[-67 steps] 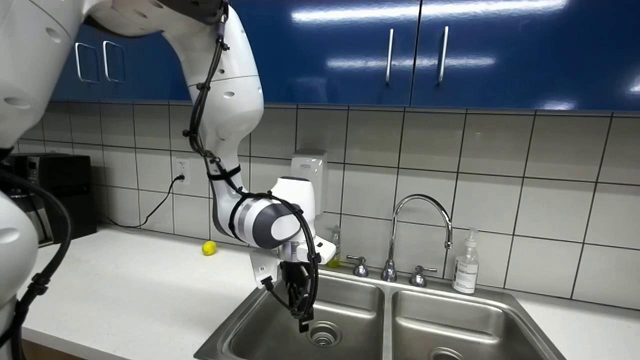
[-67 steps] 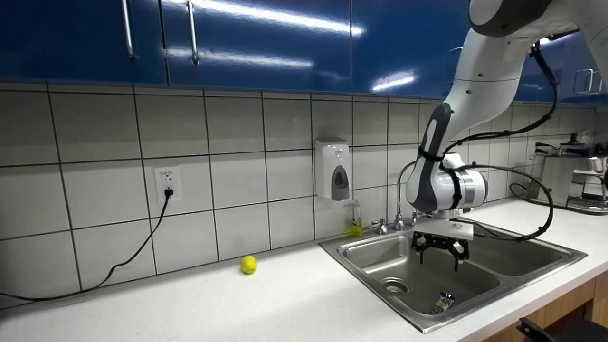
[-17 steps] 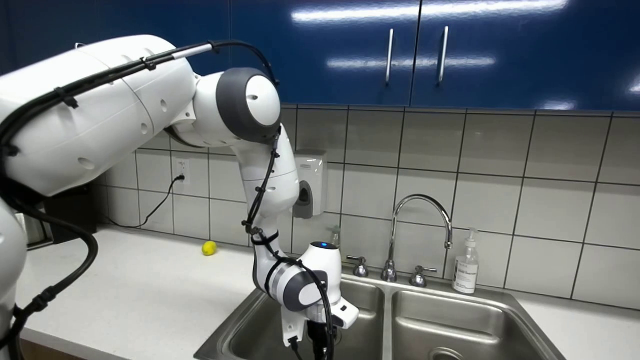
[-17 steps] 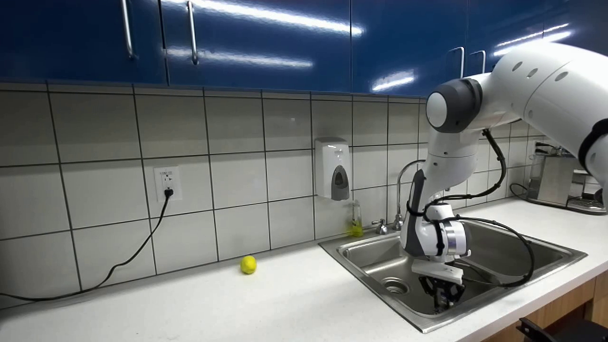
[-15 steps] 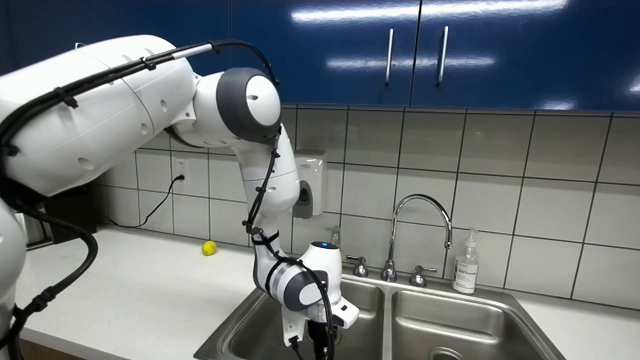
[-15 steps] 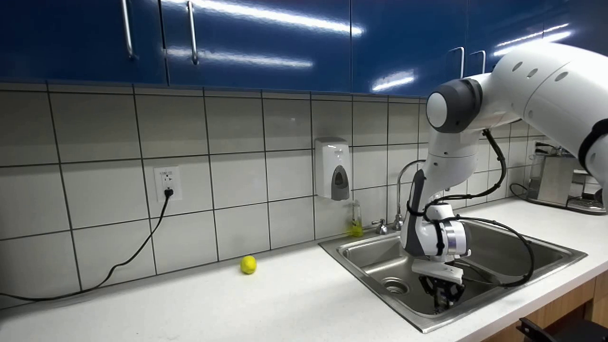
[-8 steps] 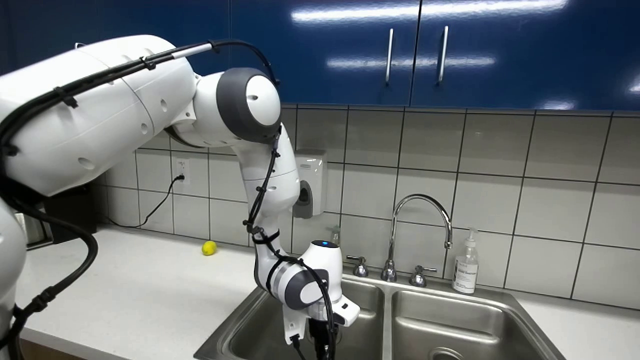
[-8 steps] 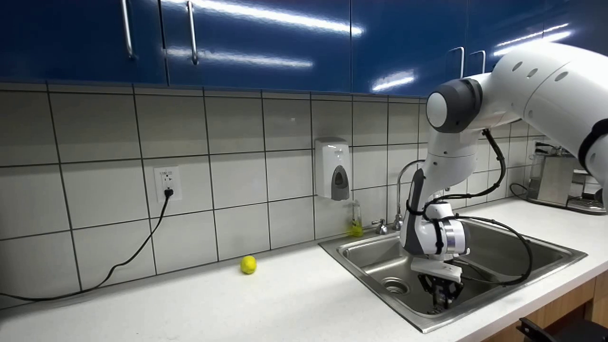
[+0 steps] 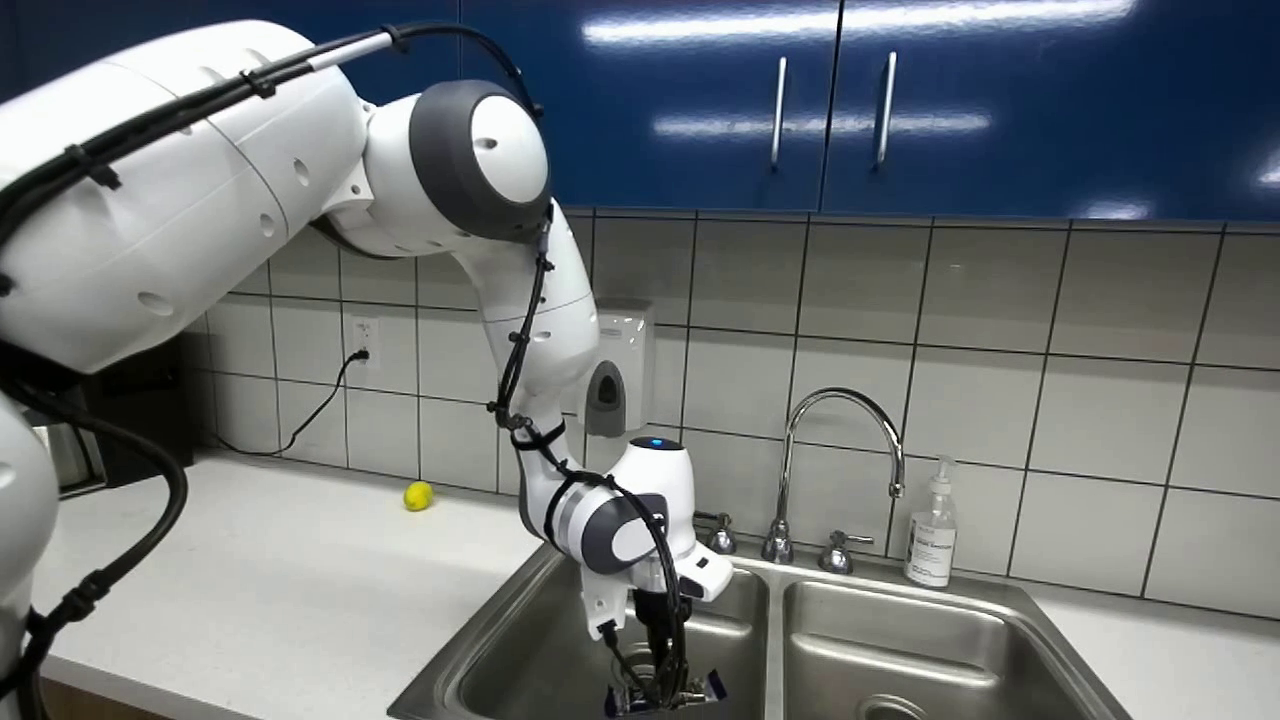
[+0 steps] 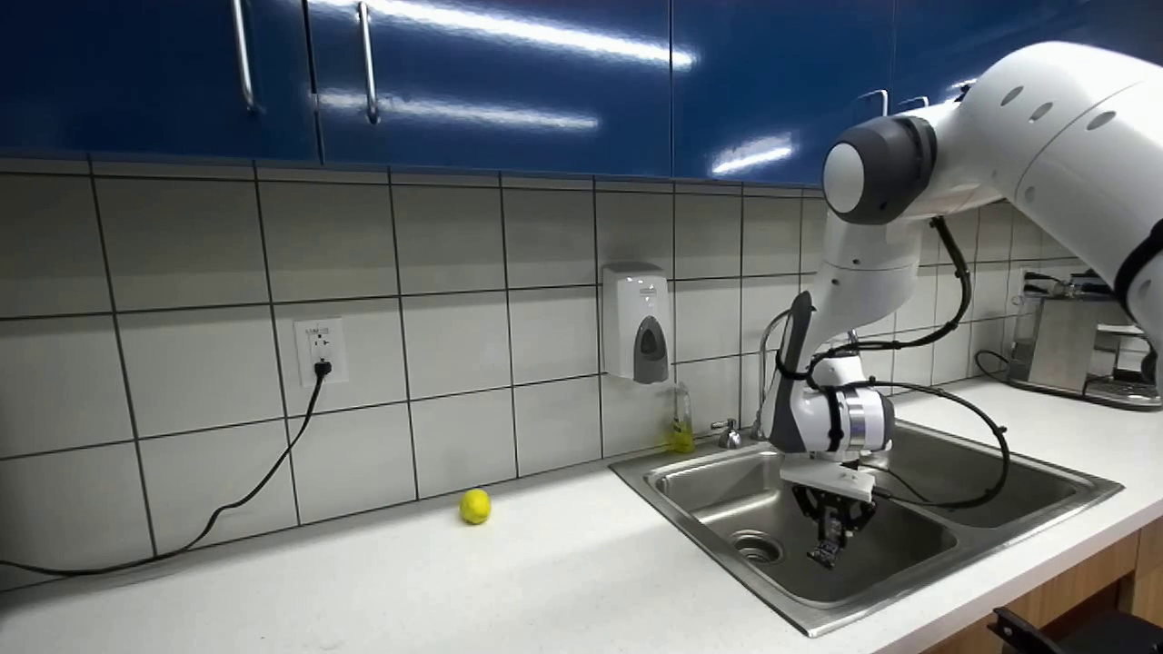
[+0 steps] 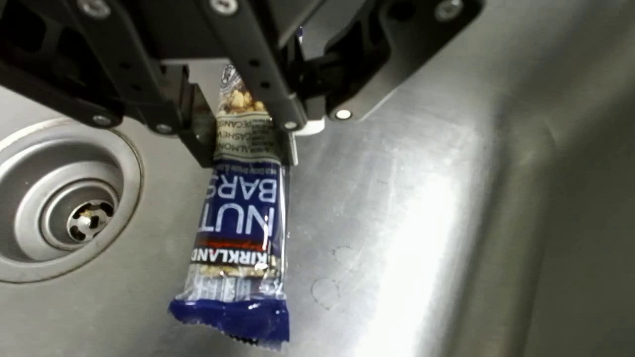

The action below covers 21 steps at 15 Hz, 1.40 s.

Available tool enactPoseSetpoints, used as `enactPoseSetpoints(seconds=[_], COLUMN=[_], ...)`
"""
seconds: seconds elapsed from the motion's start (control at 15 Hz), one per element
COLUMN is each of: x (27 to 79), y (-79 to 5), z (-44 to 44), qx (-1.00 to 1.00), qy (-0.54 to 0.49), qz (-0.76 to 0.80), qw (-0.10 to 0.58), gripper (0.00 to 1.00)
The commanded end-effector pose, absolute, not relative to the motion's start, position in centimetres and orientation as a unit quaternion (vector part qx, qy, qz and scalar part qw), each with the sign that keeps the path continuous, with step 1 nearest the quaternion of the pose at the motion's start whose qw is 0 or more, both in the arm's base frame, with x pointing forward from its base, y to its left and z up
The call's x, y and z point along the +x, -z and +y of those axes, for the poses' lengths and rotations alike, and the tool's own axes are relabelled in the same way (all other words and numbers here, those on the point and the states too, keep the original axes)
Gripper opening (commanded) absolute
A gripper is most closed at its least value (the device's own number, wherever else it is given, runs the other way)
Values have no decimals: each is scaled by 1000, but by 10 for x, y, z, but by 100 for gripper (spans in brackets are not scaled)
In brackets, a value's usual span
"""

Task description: Take the snack out of the sink on the left and put it on the left side of the countertop.

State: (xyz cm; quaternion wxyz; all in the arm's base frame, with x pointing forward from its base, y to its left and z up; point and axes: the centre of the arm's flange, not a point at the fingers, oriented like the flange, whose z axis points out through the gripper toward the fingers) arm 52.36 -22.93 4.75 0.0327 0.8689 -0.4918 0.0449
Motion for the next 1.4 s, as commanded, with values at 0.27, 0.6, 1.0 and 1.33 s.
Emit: enactPoseSetpoints(seconds=[0.27, 0.6, 1.0, 1.33], x=[503, 488, 464, 442], y=[-124, -163, -203, -234], z=[-209, -176, -132, -87], qx=[887, 921, 948, 970], qy=[-52, -49, -47, -46], qz=[-457, -385, -312, -237], qw=[38, 38, 36, 34], gripper=[9, 9, 9, 9])
